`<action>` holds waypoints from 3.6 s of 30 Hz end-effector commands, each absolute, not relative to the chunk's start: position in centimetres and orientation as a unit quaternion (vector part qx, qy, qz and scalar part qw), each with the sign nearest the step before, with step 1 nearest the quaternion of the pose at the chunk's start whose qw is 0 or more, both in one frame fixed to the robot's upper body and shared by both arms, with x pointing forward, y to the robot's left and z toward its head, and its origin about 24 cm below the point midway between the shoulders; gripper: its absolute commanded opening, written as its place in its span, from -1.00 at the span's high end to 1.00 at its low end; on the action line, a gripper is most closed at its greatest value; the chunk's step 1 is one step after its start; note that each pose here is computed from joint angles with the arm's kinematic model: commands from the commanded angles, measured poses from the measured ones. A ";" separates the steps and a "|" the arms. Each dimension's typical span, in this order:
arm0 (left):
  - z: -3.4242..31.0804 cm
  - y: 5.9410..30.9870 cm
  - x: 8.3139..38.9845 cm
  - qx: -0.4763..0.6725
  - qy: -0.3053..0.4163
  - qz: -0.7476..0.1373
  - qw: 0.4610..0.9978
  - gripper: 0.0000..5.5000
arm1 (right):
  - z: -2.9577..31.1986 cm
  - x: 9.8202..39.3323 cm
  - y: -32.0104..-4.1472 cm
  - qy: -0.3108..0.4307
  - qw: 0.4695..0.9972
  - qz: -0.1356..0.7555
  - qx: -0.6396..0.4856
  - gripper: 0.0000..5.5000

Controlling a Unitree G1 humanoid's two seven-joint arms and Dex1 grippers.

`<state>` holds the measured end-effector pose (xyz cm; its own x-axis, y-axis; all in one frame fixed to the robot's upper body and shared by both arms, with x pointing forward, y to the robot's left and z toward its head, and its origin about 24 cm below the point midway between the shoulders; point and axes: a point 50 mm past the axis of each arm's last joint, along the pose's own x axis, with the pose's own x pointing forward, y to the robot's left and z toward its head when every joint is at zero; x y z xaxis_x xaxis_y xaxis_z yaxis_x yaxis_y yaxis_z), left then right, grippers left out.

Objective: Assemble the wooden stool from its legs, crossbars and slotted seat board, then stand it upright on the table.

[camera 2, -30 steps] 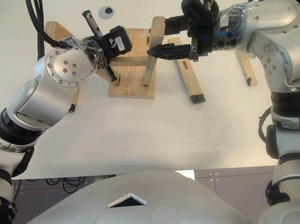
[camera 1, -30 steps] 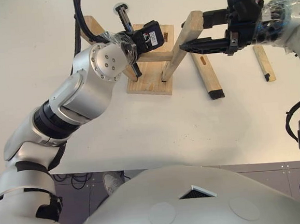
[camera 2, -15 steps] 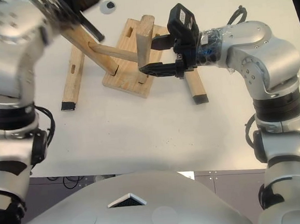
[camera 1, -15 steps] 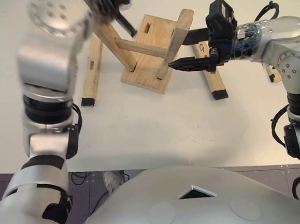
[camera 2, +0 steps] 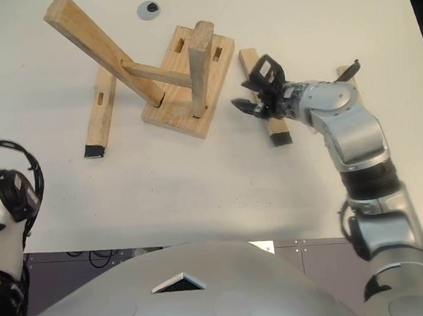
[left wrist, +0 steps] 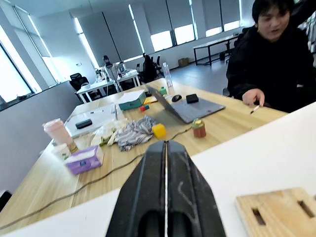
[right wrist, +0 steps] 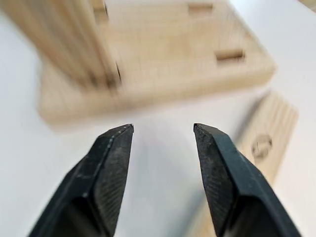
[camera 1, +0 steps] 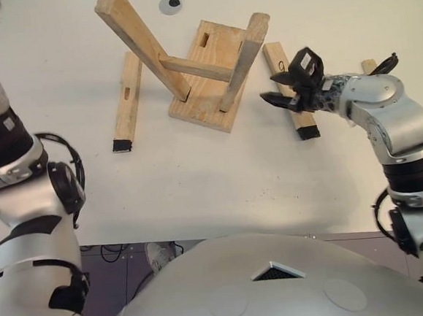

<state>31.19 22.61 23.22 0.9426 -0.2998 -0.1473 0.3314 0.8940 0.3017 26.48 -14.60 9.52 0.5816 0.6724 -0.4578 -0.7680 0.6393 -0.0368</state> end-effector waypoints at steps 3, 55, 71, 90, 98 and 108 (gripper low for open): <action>16.2 22.5 29.6 0.273 0.182 -0.212 0.920 1.00 | 11.7 28.4 -13.2 0.156 0.949 0.220 -0.166 0.57; 6.6 19.3 30.6 0.128 0.263 -0.273 0.916 1.00 | 12.6 30.7 -9.8 0.177 0.893 0.349 -0.224 1.00; 5.5 13.4 21.3 0.086 0.378 -0.523 0.760 1.00 | 5.3 37.5 -13.7 0.327 0.834 0.360 -0.261 1.00; 2.9 13.9 28.1 0.105 0.356 -0.326 0.870 1.00 | 3.3 32.5 -11.2 0.357 0.762 0.517 -0.158 1.00; 2.4 12.1 30.1 0.069 0.339 -0.313 0.885 1.00 | 3.8 32.9 -12.6 0.317 0.863 0.374 -0.125 1.00; 1.8 12.1 32.4 0.040 0.319 -0.259 0.911 1.00 | 5.0 32.0 -14.6 0.308 0.902 0.291 -0.088 0.78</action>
